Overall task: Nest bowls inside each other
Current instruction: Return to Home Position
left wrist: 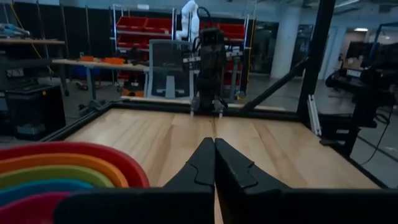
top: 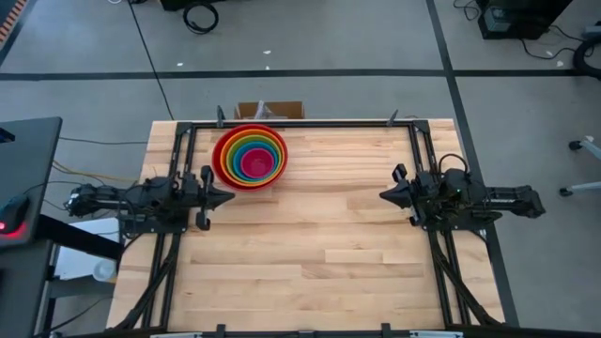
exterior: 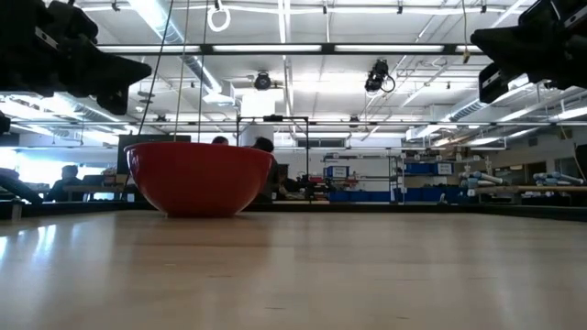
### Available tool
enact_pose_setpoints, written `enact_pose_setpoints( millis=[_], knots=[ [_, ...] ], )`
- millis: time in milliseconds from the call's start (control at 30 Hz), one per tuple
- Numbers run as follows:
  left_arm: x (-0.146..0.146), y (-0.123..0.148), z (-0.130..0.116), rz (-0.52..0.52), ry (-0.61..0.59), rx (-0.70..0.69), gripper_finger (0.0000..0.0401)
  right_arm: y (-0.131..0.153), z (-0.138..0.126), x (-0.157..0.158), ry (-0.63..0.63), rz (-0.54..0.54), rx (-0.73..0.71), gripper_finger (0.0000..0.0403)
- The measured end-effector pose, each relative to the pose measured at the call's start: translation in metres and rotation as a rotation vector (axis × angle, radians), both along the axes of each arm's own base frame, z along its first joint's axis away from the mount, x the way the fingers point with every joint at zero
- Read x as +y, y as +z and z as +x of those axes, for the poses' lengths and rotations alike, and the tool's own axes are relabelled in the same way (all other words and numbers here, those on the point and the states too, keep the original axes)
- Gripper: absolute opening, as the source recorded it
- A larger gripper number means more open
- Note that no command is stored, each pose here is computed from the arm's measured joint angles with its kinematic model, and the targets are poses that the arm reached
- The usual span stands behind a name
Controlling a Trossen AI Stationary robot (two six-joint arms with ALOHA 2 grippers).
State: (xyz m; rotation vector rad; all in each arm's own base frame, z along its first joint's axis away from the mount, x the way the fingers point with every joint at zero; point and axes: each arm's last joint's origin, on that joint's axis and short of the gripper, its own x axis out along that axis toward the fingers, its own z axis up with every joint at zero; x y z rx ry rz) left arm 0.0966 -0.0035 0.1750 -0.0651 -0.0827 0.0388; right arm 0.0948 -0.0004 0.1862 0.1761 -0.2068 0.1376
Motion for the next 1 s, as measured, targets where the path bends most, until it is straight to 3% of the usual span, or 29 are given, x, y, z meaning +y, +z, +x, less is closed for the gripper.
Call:
enact_pose_setpoints(
  millis=[1000],
  knots=[
    [-0.0002, -0.0018, 0.0005, -0.027, -0.004, 0.002, 0.0004, -0.0001, 0.0001, -0.0007, -0.021, 0.009, 0.002, 0.0031]
  ],
)
